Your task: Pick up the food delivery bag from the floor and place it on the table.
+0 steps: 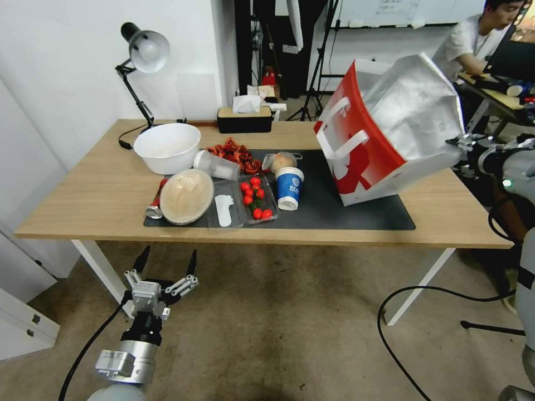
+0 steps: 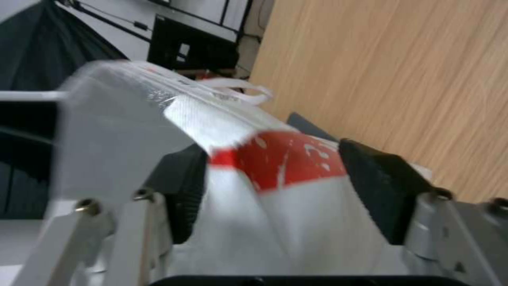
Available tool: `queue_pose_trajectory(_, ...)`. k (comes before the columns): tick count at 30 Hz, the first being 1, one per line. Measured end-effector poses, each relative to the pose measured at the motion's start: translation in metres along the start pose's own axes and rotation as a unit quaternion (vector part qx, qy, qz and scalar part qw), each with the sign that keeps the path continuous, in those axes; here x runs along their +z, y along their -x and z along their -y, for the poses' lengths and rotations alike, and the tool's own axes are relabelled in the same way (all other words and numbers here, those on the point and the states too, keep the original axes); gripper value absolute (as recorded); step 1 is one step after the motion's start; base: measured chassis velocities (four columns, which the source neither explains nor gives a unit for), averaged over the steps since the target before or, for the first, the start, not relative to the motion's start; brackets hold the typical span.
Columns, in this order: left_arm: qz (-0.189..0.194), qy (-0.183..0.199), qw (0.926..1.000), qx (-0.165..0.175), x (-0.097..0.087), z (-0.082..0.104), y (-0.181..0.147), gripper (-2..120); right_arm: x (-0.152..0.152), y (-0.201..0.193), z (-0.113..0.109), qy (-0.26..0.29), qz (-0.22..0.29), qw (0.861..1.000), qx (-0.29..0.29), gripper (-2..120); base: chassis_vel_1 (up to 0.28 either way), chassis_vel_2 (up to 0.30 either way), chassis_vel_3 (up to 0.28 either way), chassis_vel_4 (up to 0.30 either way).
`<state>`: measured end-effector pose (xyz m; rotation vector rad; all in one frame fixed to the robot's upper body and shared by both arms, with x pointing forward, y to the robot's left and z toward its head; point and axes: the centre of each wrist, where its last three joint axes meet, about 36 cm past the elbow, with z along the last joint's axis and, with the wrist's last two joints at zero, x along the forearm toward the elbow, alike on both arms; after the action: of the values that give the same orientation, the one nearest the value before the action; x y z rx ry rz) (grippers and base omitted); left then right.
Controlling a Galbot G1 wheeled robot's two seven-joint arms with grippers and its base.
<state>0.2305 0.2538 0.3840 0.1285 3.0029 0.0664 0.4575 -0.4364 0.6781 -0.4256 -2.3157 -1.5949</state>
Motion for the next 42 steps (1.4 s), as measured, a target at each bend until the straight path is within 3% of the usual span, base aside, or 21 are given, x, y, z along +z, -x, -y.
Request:
queue_pose_trajectory(7,-0.006,0.007,0.9998,-0.019,0.001,0.004,0.001,100,-0.007,-0.019,0.005,-0.01,0.016,0.999,-0.029,91,0.0,0.0,0.0,0.0)
queue_pose_trajectory(9,-0.006,0.009,0.9997,-0.021,0.001,0.004,0.003,100,-0.008,-0.026,0.004,-0.021,0.025,0.997,-0.076,100,0.0,0.0,0.0,0.0)
queue_pose_trajectory(14,-0.006,0.01,0.9996,-0.025,0.001,0.004,0.004,100,-0.005,-0.035,0.004,-0.041,0.033,0.99,-0.132,100,0.0,0.0,0.0,0.0)
queue_pose_trajectory(18,-0.001,0.007,0.9996,-0.029,-0.004,0.004,0.006,100,0.0,-0.051,0.013,-0.081,0.045,0.977,-0.193,100,0.0,0.0,0.0,0.0)
queue_pose_trajectory(22,-0.003,-0.004,0.9995,-0.032,-0.013,0.006,0.01,100,0.014,-0.07,0.039,-0.206,0.068,0.946,-0.24,100,0.0,0.0,0.0,0.0)
queue_pose_trajectory(24,-0.003,-0.005,0.9994,-0.033,-0.014,0.006,0.011,100,0.015,-0.072,0.04,-0.223,0.074,0.942,-0.241,100,0.0,0.0,0.0,0.0)
queue_pose_trajectory(26,-0.005,-0.009,0.9994,-0.034,-0.016,0.006,0.012,100,0.026,-0.084,0.049,-0.325,0.098,0.909,-0.24,100,0.0,0.0,0.0,0.0)
queue_pose_trajectory(27,-0.005,-0.009,0.9994,-0.034,-0.016,0.006,0.012,100,0.026,-0.084,0.049,-0.325,0.098,0.909,-0.24,100,0.0,0.0,0.0,0.0)
queue_pose_trajectory(30,-0.005,-0.016,0.9992,-0.037,-0.02,0.009,0.012,100,0.046,-0.096,0.061,-0.43,0.116,0.865,-0.231,100,0.0,0.0,0.0,0.0)
queue_pose_trajectory(31,-0.005,-0.016,0.9992,-0.037,-0.02,0.009,0.012,100,0.046,-0.096,0.061,-0.43,0.116,0.865,-0.231,100,0.0,0.0,0.0,0.0)
queue_pose_trajectory(34,-0.003,-0.022,0.9989,-0.04,-0.024,0.013,0.013,100,0.07,-0.111,0.07,-0.499,0.139,0.828,-0.215,100,0.0,0.0,0.0,0.0)
queue_pose_trajectory(42,0.004,-0.028,0.9987,-0.041,-0.032,0.016,0.011,100,0.111,-0.134,0.089,-0.536,0.158,0.806,-0.197,100,0.0,0.0,0.0,0.0)
